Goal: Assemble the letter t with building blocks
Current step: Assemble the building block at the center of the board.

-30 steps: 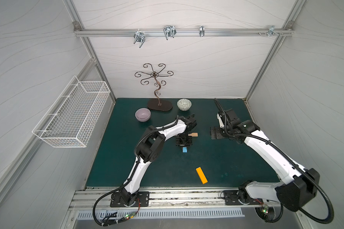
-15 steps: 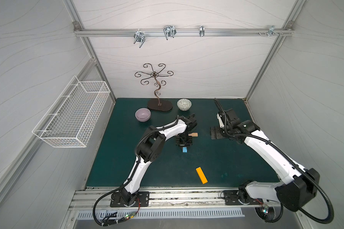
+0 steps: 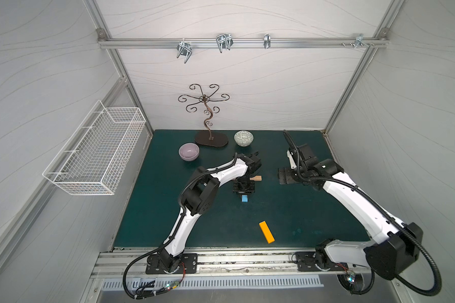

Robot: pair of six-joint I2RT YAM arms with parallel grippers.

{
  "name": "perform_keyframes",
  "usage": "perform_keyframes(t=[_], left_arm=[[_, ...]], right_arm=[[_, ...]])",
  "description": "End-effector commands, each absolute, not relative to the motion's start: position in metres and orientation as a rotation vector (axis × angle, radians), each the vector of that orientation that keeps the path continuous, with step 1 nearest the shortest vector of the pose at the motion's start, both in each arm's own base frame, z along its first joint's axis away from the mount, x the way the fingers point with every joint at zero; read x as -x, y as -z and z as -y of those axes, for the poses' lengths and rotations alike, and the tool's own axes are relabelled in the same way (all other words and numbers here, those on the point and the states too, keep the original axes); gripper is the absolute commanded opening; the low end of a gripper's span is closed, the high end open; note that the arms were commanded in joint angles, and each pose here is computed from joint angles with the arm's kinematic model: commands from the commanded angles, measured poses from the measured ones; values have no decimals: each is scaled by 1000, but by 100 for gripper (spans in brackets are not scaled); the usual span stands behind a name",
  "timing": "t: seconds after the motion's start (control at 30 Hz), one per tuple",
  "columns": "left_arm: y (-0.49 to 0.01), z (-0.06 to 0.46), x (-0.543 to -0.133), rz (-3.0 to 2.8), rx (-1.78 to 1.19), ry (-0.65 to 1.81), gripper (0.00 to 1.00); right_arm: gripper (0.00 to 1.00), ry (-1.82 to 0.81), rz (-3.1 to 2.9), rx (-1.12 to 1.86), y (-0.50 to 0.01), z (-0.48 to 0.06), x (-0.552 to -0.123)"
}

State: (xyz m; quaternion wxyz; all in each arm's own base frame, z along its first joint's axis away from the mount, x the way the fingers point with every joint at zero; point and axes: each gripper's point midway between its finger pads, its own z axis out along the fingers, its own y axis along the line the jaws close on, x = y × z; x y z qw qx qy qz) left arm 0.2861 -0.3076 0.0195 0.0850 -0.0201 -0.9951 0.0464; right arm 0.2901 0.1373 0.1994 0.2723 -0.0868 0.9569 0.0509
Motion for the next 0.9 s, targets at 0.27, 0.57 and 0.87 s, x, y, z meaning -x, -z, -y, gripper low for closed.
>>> perform_keyframes(t=[0.27, 0.57, 0.87], left_arm=[[-24, 313, -292, 2985, 45, -112, 21], [-15, 311, -292, 2966, 25, -105, 21], [-15, 308, -297, 2967, 7, -100, 21]], right_arm=[[96, -143, -2594, 219, -193, -137, -290], [96, -149, -2576, 217, -198, -136, -289], [96, -154, -2583, 222, -196, -138, -290]])
